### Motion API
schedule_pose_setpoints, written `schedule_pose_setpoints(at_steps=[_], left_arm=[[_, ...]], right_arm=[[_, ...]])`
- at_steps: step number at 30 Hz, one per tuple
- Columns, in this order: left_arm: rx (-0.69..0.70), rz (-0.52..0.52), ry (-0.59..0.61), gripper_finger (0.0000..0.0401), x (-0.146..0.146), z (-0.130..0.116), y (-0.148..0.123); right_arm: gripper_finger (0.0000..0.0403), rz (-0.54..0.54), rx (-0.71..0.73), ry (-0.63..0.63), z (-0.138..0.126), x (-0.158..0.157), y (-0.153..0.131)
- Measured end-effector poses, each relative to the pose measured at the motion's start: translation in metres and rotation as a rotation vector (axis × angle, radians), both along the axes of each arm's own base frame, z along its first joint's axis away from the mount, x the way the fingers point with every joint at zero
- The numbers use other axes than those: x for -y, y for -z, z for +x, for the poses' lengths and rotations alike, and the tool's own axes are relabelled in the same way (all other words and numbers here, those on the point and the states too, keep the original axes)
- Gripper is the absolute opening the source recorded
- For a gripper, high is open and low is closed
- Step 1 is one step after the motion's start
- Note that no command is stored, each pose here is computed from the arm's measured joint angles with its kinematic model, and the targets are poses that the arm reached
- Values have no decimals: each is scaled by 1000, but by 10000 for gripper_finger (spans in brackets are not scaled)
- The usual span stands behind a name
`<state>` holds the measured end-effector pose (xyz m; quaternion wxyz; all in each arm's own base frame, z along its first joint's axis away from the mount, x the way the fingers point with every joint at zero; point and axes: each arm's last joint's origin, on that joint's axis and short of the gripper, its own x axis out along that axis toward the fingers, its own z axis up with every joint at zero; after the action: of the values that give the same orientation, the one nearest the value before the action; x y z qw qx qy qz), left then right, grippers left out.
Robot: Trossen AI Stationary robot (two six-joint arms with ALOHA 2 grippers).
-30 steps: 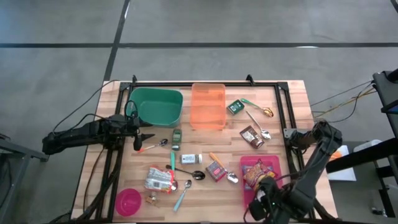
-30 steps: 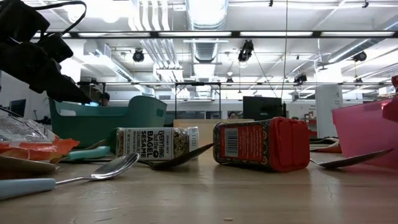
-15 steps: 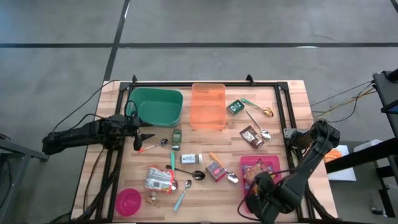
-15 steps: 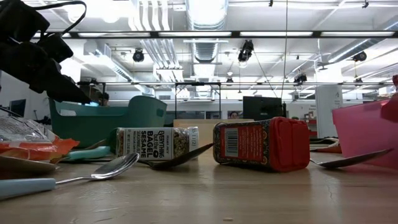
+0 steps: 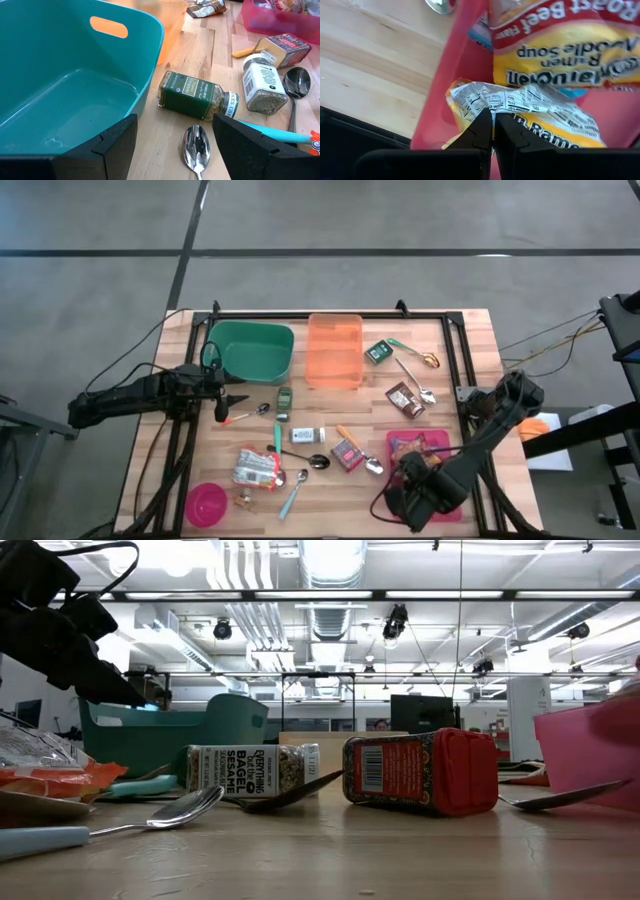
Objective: Pick & Place Food Item
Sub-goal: Put the yellow noodle pack into the pink bin
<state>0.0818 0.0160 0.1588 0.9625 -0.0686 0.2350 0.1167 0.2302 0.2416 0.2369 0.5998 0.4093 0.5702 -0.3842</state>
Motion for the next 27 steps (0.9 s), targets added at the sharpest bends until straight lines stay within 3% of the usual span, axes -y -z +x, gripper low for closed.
schedule_pose_setpoints(at_steps=[14,21,27], left_arm=[[0,0,0,261,0,0,0],[0,0,0,261,0,0,0],[0,0,0,261,0,0,0]], right_arm=[[8,-29,41,-51,4,3,3],[10,-2,67,-102,4,1,20],[62,40,123,-143,7,-1,36]])
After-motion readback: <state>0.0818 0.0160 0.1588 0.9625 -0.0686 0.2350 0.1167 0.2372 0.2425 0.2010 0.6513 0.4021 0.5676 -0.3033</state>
